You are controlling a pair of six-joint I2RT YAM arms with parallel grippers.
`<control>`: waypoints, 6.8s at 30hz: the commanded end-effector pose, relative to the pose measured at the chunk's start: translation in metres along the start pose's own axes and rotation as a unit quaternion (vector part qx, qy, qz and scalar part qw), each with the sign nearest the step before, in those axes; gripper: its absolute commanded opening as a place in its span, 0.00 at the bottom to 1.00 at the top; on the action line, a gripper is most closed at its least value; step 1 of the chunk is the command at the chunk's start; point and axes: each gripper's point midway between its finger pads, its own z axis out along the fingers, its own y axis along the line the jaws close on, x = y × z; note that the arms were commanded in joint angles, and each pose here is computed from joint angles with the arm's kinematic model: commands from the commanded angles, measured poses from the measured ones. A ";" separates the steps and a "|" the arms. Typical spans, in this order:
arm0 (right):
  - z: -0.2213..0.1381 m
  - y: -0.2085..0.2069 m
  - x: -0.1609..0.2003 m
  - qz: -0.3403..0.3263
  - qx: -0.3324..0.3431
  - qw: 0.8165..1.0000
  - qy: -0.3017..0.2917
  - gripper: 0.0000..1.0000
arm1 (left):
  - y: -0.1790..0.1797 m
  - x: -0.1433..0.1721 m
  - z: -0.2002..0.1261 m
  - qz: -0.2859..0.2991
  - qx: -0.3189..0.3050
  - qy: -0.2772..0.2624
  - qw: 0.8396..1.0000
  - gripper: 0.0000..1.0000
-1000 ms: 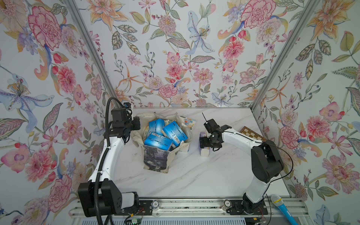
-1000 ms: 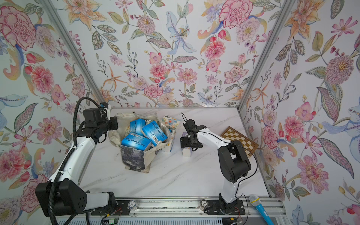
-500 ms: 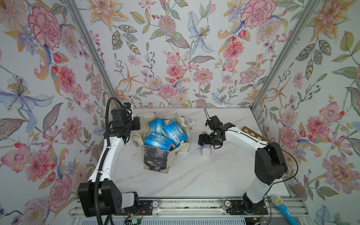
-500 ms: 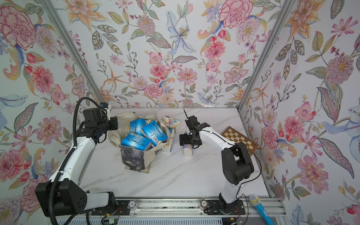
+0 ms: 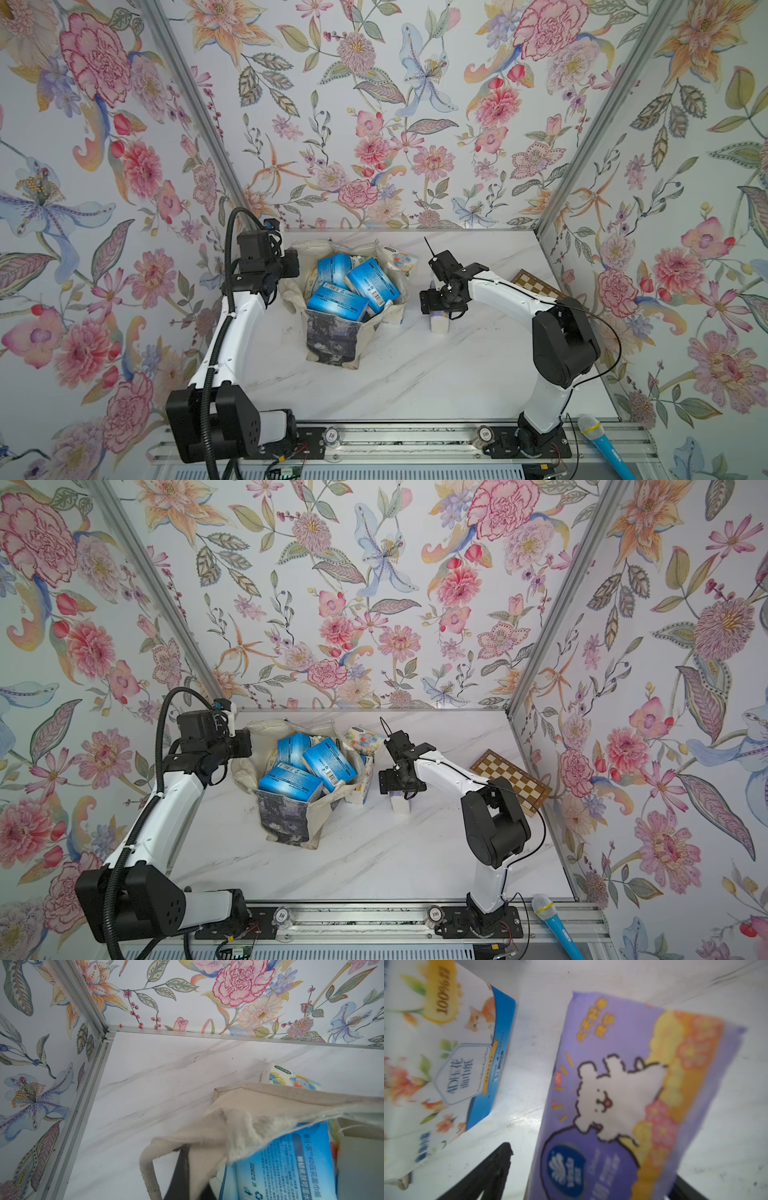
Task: Put tissues into the canvas bag
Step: Pick up the pack of facial tissues from the center of the board, then place the pack of facial tissues in the canvas bag, then adjust the canvas bag at the center of the board.
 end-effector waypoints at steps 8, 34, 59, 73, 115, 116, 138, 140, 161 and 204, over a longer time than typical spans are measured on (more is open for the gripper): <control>-0.015 -0.033 -0.001 -0.007 0.076 0.997 -0.016 0.58 | 0.007 -0.019 -0.017 0.001 -0.013 -0.041 0.999 0.04; -0.295 0.251 -0.071 -0.249 -0.424 0.825 -0.280 0.46 | 0.003 -0.027 -0.015 -0.006 -0.001 -0.046 0.999 0.04; -0.118 0.303 -0.039 -0.260 -0.288 0.918 -0.076 0.41 | -0.006 -0.045 -0.020 -0.010 0.023 -0.071 0.997 0.04; -0.098 0.312 -0.023 -0.300 -0.254 0.918 -0.063 0.42 | -0.027 -0.062 -0.015 -0.032 0.074 -0.094 0.992 0.03; -0.267 0.285 -0.086 -0.326 -0.341 0.845 -0.253 0.83 | -0.026 -0.067 -0.004 -0.042 0.078 -0.100 0.991 0.03; -0.272 0.280 -0.088 -0.323 -0.341 0.844 -0.258 0.83 | -0.025 -0.067 -0.004 -0.043 0.076 -0.100 0.991 0.03; -0.153 0.164 -0.127 -0.280 -0.062 0.933 -0.218 0.63 | -0.019 -0.075 -0.002 -0.045 0.075 -0.104 0.991 0.03; -0.147 0.167 -0.127 -0.279 -0.069 0.934 -0.213 0.52 | -0.019 -0.073 0.000 -0.046 0.076 -0.099 0.991 0.04; -0.220 0.204 -0.134 -0.140 -0.355 0.906 -0.181 0.00 | -0.052 -0.103 0.027 0.032 0.084 -0.065 0.994 0.04; -0.154 0.182 -0.148 -0.106 -0.380 0.910 -0.128 0.00 | -0.068 0.031 -0.099 -0.093 0.069 0.033 0.993 0.61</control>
